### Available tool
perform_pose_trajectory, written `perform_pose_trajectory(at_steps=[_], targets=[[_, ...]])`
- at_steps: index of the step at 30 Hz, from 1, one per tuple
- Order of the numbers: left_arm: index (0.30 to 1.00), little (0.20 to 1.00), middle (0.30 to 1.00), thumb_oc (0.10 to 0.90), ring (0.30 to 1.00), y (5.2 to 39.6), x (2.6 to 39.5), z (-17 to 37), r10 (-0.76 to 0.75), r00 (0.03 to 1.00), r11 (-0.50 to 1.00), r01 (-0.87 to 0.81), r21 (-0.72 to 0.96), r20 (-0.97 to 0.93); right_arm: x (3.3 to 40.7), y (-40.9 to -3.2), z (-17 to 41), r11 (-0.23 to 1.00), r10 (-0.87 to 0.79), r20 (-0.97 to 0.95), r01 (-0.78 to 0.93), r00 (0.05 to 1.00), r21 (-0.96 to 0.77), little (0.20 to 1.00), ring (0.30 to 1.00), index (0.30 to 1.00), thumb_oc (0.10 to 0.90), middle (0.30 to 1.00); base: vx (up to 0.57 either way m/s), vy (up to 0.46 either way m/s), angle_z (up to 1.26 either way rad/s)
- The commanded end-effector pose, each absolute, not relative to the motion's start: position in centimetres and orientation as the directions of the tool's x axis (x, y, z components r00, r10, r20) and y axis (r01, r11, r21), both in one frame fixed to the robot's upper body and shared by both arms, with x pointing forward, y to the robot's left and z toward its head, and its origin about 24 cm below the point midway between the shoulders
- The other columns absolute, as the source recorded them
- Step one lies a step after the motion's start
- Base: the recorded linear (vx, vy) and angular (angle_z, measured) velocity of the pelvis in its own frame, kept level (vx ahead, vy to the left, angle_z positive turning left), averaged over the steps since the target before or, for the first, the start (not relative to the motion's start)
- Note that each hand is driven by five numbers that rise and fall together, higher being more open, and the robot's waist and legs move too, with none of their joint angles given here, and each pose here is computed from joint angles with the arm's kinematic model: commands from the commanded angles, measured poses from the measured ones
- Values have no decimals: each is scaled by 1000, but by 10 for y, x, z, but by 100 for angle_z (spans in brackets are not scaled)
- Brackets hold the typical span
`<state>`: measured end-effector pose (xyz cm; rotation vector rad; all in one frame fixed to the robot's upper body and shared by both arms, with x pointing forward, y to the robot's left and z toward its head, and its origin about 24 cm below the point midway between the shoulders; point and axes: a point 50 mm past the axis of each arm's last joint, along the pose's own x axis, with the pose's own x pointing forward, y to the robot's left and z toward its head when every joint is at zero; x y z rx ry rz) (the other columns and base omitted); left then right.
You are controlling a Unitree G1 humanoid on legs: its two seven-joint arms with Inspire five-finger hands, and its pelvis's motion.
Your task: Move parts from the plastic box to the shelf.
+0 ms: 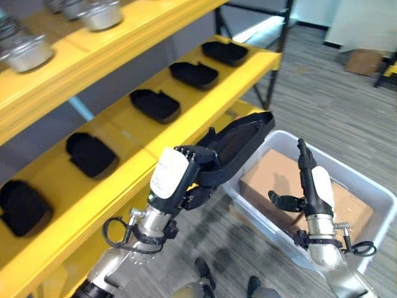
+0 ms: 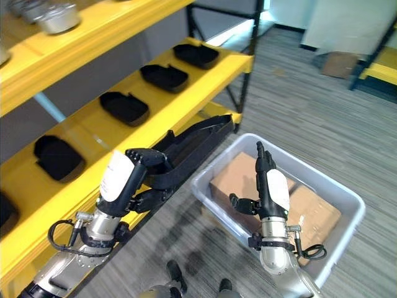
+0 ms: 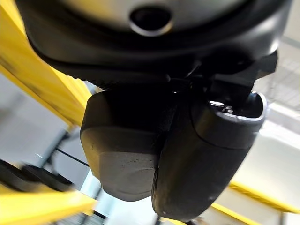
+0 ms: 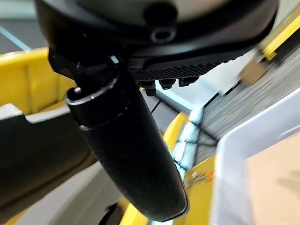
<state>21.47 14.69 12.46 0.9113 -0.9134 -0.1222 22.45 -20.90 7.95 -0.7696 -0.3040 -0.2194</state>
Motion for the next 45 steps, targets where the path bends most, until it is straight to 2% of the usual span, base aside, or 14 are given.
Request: perform_pose_trajectory(at_steps=[1,10,14,23,29,38,45], targets=[[300,300,300,400,300,148,208,183,-332,347,741,-480,471,877,236,-191,133,747,-17,629,428,777,-508,1000,1000,1000,900,1000,-78,303,57],[300,300,300,400,300,152,210,181,-335,342,673,-566,477,878,243,-183,137,774,23,642,393,766,-496,1000,1000,1000,900,1000,-57,402,16],[300,300,300,400,300,158,206,183,-342,299,650,-609,455,891,245,-178,139,784,9,640,392,768,-481,1000,1000,1000,900,1000,-42,233,28],[300,300,300,400,300,173,204,184,-341,270,592,-682,429,900,244,-173,144,790,-7,673,416,740,-450,1000,1000,1000,900,1000,-72,212,25],[300,300,300,400,300,167,205,184,-359,241,611,-669,422,902,241,-177,145,776,-66,696,475,715,-415,1000,1000,1000,900,1000,-45,103,53],[300,300,300,400,300,172,216,193,-304,235,557,-743,372,923,236,-187,148,774,8,702,440,712,-455,1000,1000,1000,900,1000,-17,6,50],[300,300,300,400,300,179,216,186,-278,280,526,-756,389,919,233,-190,147,773,9,718,451,696,-447,1000,1000,1000,900,1000,38,-78,23]])
